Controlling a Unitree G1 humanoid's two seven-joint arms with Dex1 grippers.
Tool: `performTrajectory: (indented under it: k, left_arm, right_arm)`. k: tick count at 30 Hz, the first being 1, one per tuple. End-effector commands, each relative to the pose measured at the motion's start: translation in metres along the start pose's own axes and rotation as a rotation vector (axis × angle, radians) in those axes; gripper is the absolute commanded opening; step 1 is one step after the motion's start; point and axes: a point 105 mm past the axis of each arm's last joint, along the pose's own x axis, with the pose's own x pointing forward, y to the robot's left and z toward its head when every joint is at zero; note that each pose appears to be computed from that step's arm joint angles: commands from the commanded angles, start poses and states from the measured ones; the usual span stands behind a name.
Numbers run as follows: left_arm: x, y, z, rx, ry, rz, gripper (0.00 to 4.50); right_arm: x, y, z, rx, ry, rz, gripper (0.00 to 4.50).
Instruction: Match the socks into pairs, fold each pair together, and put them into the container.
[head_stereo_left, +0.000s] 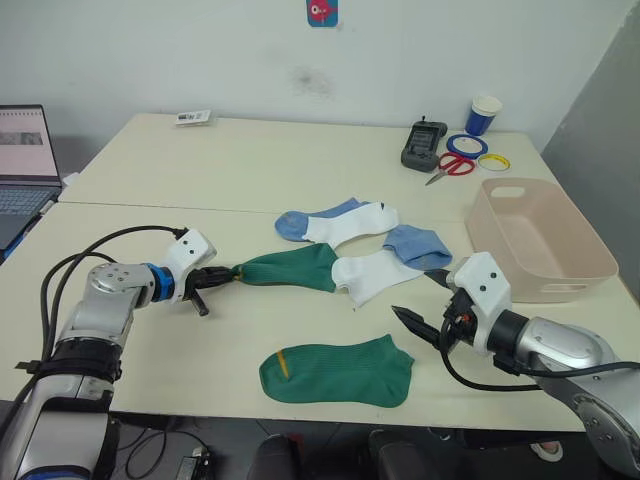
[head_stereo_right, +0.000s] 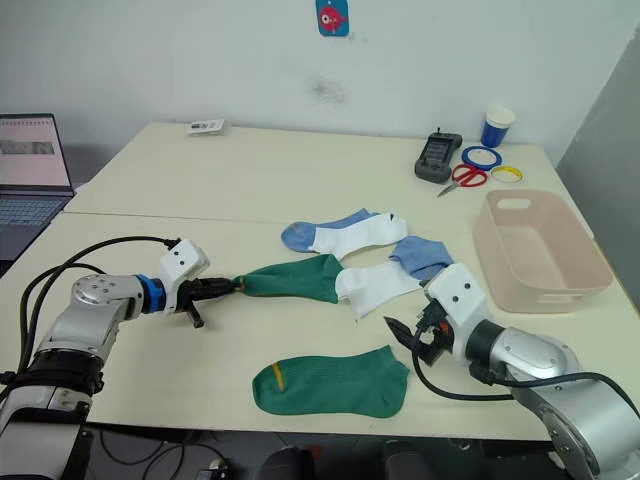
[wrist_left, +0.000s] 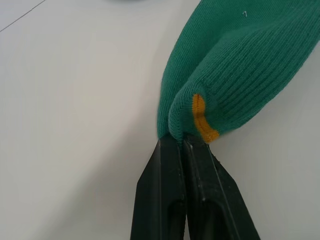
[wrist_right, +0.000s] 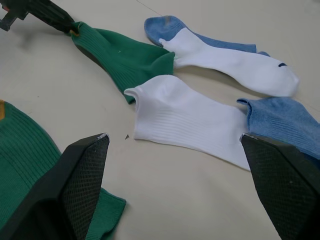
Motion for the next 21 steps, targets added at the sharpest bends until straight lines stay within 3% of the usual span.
performTrajectory:
  k: [1, 12, 17, 20, 21]
  left_arm:
    - [-0.015, 0.009, -0.028, -0.018, 0.094, 0.044, 0.04]
    - [-0.043, 0.014, -0.057, -0.003, 0.163, 0.021, 0.04]
    - [-0.051, 0.002, -0.053, 0.009, 0.107, -0.043, 0.04]
    - [-0.054, -0.008, -0.047, -0.072, 0.08, -0.115, 0.04]
    - [-0.056, -0.008, -0.047, -0.066, 0.094, -0.114, 0.24]
  right_arm:
    - [0.0, 0.001, 0.009, -0.039, -0.035, 0.011, 4.5]
    - [0.001, 0.004, 0.01, -0.047, -0.045, 0.024, 4.5]
    - [0.004, 0.006, 0.012, -0.043, -0.06, 0.035, 4.5]
    - [0.006, 0.007, 0.013, -0.041, -0.067, 0.04, 4.5]
    - [0.007, 0.007, 0.013, -0.041, -0.069, 0.042, 4.5]
